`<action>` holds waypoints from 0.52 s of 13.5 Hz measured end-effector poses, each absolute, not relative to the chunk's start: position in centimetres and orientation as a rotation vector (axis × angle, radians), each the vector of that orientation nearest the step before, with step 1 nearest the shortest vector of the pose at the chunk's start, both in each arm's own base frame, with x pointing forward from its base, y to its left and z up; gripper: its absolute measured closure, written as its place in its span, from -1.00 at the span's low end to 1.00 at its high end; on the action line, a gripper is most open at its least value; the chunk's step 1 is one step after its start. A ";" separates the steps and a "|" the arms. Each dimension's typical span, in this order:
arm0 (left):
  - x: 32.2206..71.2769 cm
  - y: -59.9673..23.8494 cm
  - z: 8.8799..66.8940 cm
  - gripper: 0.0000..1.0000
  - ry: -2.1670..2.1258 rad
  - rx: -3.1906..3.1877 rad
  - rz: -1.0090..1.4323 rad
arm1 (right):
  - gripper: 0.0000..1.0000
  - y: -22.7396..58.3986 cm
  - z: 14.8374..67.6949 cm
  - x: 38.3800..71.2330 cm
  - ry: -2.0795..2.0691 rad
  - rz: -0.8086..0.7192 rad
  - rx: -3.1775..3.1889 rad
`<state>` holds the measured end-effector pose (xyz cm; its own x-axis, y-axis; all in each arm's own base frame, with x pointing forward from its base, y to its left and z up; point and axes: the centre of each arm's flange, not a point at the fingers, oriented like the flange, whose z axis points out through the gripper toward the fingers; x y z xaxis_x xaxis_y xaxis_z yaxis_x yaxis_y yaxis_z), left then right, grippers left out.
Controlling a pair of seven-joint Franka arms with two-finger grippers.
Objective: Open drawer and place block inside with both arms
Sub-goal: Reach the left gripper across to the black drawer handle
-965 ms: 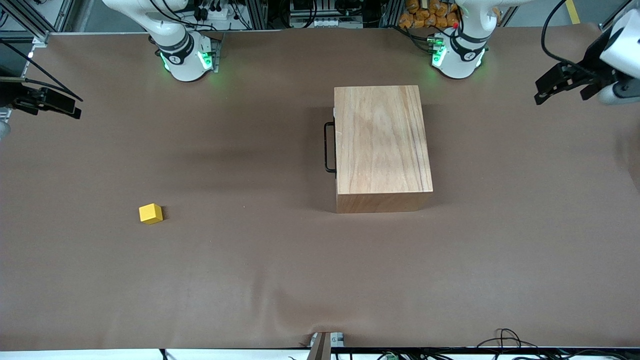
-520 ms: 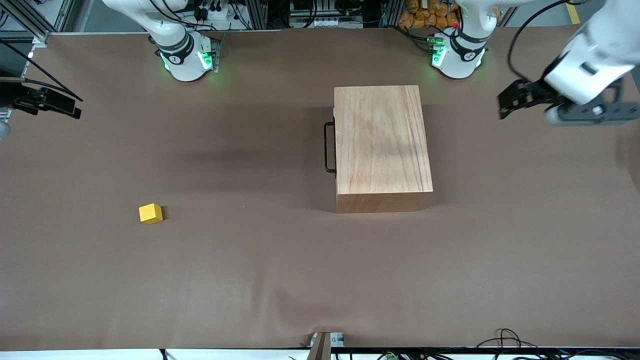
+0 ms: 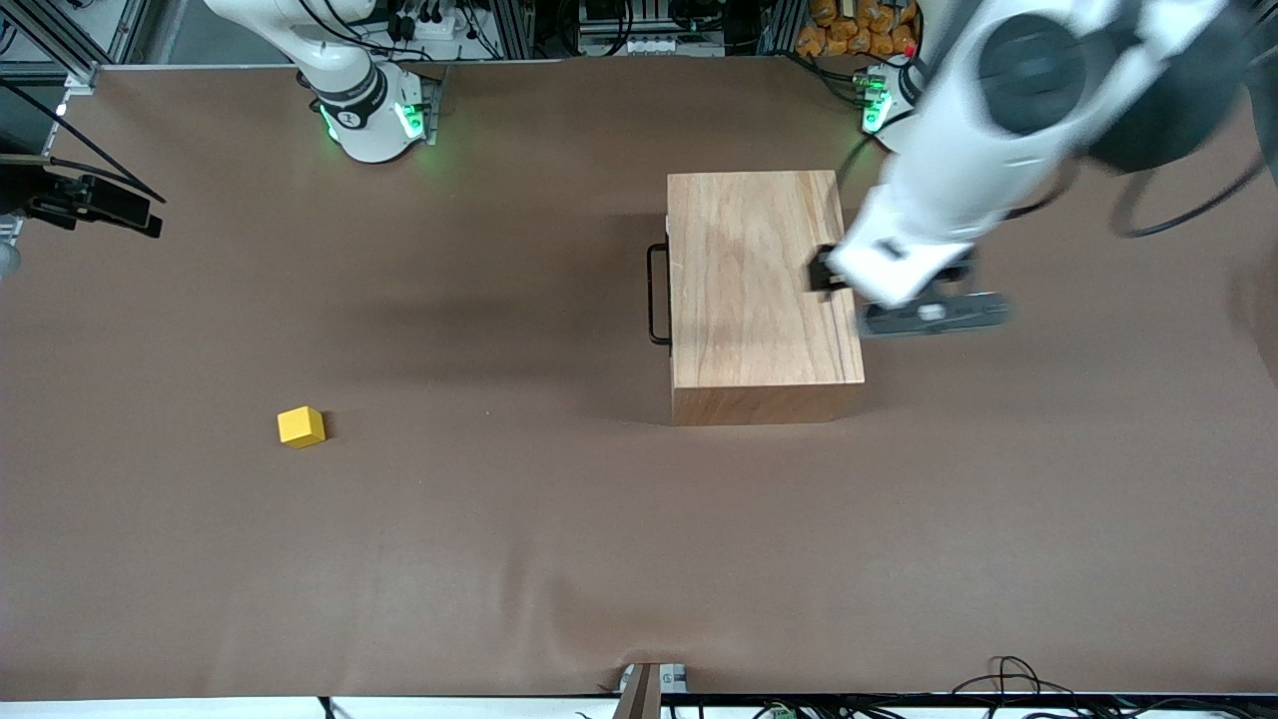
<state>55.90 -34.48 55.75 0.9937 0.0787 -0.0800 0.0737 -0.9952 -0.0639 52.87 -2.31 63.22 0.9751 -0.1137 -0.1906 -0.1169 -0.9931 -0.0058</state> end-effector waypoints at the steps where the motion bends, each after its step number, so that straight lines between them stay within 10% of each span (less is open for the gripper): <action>1: 55.5 -37.5 54.3 -1.00 -0.142 -3.059 0.120 | -1.00 -2.4 63.2 52.9 0.183 0.298 -3.105; 7: 48.4 -53.1 44.4 -1.00 -0.133 -2.878 -0.059 | -1.00 -2.9 63.1 52.9 0.198 0.301 -3.103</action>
